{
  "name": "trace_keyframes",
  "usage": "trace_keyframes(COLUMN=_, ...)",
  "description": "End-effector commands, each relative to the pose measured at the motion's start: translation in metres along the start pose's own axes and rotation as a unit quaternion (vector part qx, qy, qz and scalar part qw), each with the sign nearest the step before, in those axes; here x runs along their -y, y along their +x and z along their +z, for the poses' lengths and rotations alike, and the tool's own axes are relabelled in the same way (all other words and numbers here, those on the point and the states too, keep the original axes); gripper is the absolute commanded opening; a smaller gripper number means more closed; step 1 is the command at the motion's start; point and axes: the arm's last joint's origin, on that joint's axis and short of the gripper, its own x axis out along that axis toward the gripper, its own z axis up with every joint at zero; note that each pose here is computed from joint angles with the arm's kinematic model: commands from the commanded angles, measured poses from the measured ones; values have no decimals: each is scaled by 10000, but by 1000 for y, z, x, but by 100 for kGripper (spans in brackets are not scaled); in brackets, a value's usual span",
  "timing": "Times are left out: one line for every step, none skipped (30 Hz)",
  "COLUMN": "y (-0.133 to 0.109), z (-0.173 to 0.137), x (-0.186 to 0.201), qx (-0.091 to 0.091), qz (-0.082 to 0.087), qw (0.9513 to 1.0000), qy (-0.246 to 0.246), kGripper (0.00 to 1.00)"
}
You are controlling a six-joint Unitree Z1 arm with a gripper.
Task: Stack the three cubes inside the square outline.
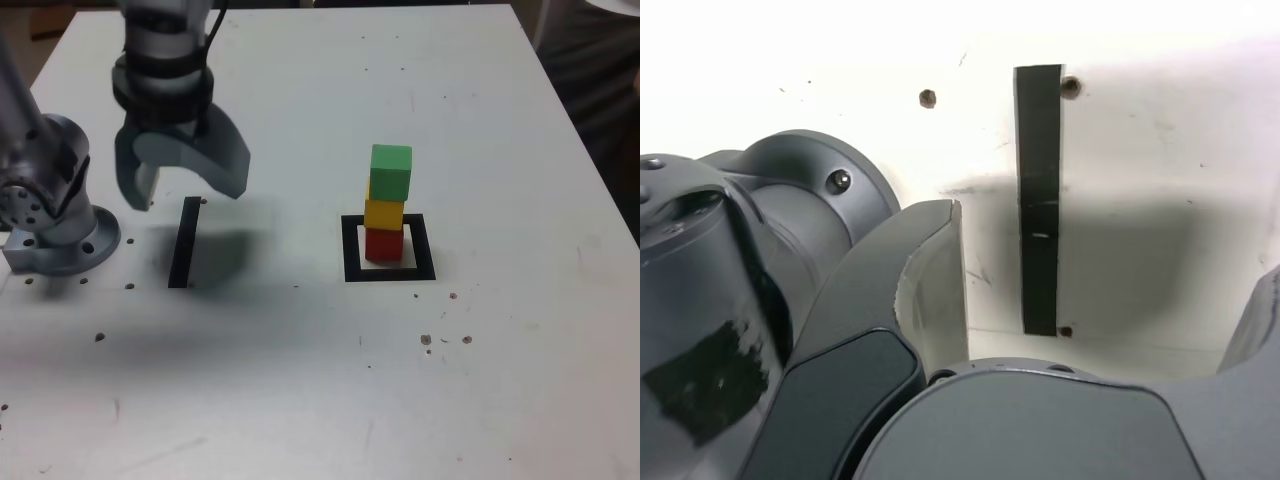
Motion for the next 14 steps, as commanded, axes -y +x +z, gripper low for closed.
trace_keyframes(y=7, z=-4, x=0, qx=32, qz=-18, qw=10000, qy=-35, kGripper=100)
trace_keyframes(y=11, z=-5, x=1, qx=35, qz=-22, qw=10000, qy=-52, kGripper=100)
trace_keyframes(y=13, z=-6, x=1, qx=40, qz=-24, qw=10000, qy=-62, kGripper=100)
trace_keyframes(y=16, z=-6, x=1, qx=47, qz=-25, qw=10000, qy=-71, kGripper=100)
trace_keyframes(y=19, z=-7, x=1, qx=58, qz=-28, qw=9999, qy=-80, kGripper=100)
trace_keyframes(y=21, z=-7, x=1, qx=69, qz=-32, qw=9999, qy=-88, kGripper=100)
trace_keyframes(y=23, z=-7, x=2, qx=80, qz=-38, qw=9999, qy=-95, kGripper=100)
trace_keyframes(y=24, z=-7, x=2, qx=90, qz=-45, qw=9999, qy=-101, kGripper=100)
trace_keyframes(y=26, z=-8, x=2, qx=100, qz=-52, qw=9999, qy=-105, kGripper=100)
trace_keyframes(y=27, z=-8, x=2, qx=109, qz=-59, qw=9999, qy=-108, kGripper=100)
trace_keyframes(y=27, z=-8, x=2, qx=115, qz=-66, qw=9999, qy=-110, kGripper=100)
trace_keyframes(y=28, z=-8, x=2, qx=120, qz=-70, qw=9998, qy=-111, kGripper=100)
trace_keyframes(y=28, z=-8, x=2, qx=124, qz=-73, qw=9998, qy=-113, kGripper=100)
trace_keyframes(y=28, z=-8, x=2, qx=130, qz=-75, qw=9998, qy=-114, kGripper=100)
